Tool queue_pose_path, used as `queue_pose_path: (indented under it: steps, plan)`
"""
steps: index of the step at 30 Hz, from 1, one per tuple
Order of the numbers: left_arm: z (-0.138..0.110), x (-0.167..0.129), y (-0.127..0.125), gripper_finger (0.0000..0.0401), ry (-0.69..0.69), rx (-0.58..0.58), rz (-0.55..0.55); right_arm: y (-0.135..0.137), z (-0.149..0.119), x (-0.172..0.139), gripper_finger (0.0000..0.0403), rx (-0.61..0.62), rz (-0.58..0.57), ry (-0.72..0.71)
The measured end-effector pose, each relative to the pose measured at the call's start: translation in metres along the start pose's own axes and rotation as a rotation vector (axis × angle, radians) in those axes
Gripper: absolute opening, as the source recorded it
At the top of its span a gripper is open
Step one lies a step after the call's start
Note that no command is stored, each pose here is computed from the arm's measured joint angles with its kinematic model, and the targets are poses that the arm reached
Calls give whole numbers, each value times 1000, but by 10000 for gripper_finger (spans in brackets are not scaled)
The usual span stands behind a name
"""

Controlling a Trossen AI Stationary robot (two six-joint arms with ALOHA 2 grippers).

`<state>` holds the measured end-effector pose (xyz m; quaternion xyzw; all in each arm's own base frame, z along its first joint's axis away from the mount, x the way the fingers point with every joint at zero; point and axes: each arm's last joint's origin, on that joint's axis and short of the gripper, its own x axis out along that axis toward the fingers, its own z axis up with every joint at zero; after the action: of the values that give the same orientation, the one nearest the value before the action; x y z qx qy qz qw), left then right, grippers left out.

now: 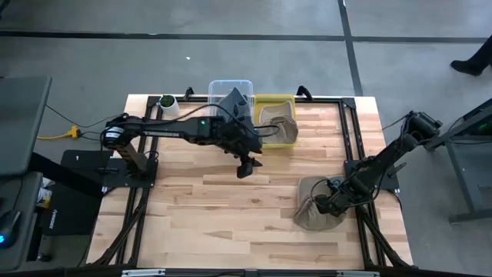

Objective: Pick & Place hat
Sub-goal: Put the brown cap into the yellow bin

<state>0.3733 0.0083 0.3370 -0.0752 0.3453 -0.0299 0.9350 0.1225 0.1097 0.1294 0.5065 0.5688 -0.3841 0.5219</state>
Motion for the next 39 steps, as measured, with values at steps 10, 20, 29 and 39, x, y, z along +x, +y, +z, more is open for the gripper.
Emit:
queue_pose_path:
  steps: [10,20,29,39]
  plan:
    - [-4,-53,-8,208,-121,86,-48,0,0,0,12,-2,1,9]
    - [-86,-75,1,208,-309,-61,-134,0,0,0,11,-5,2,7]
    - [-157,-106,4,208,-499,-194,-143,0,0,0,11,-6,4,3]
    - [-227,-120,11,209,-615,-308,-91,0,0,0,11,-7,4,-6]
